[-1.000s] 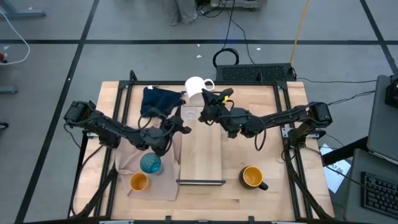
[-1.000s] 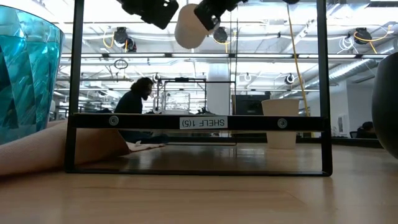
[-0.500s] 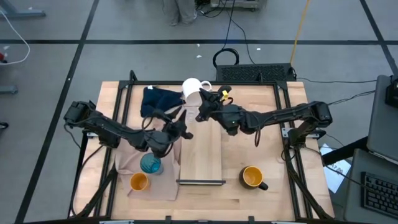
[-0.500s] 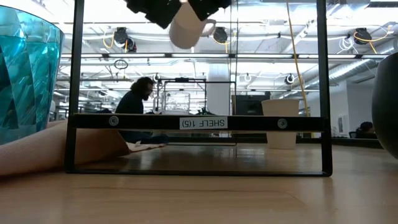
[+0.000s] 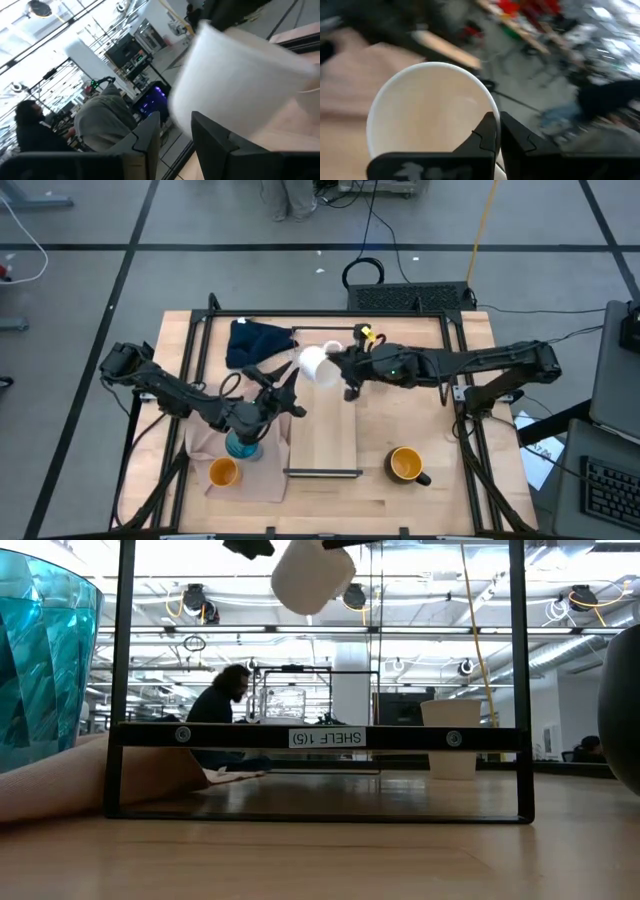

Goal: Stack small to large cups/mugs on shelf
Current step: Put the white mug on the shelf

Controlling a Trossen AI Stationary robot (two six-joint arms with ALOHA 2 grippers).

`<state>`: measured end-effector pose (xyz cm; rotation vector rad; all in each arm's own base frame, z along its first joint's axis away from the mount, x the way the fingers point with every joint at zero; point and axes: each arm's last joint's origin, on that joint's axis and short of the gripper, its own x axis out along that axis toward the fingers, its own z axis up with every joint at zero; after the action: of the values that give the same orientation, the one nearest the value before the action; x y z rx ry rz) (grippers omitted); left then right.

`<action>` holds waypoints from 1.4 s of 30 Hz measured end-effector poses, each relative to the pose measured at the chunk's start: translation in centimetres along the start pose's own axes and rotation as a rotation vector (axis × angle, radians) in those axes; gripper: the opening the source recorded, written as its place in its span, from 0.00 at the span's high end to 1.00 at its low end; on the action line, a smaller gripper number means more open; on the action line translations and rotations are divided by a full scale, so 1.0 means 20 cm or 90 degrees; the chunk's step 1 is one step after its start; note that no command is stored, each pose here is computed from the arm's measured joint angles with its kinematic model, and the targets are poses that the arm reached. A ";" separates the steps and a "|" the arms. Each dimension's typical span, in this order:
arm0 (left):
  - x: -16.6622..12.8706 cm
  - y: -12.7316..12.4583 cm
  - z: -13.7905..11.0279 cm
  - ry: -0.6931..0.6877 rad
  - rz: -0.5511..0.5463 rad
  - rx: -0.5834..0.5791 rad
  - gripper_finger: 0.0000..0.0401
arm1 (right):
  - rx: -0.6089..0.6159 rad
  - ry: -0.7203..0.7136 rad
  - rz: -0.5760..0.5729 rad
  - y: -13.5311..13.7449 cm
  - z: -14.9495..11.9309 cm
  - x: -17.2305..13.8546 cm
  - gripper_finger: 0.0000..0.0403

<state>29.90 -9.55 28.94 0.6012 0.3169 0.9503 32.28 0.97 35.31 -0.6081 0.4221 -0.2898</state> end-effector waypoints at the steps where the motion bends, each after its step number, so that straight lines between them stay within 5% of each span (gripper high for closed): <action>1: -0.01 0.00 0.00 -0.003 -0.004 0.001 0.72 | -0.003 0.001 0.029 0.01 0.00 -0.02 1.00; 6: -0.09 -0.01 0.02 -0.022 -0.028 -0.001 0.72 | -0.048 0.040 0.154 0.04 -0.06 -0.06 1.00; 20: -0.17 0.04 0.04 -0.048 -0.063 -0.042 0.72 | -0.003 -0.072 0.360 0.02 -0.05 -0.14 1.00; 31: -0.16 0.12 0.01 -0.093 -0.322 -0.181 0.72 | -0.011 -0.253 0.602 0.05 -0.01 -0.19 1.00; 42: -0.07 0.19 0.03 -0.147 -0.591 -0.249 0.72 | -0.079 -0.347 0.676 0.09 0.01 -0.19 1.00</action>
<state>26.91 -9.27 31.67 0.1483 0.1602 0.0328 29.29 3.92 35.43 -0.4859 0.1871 0.9045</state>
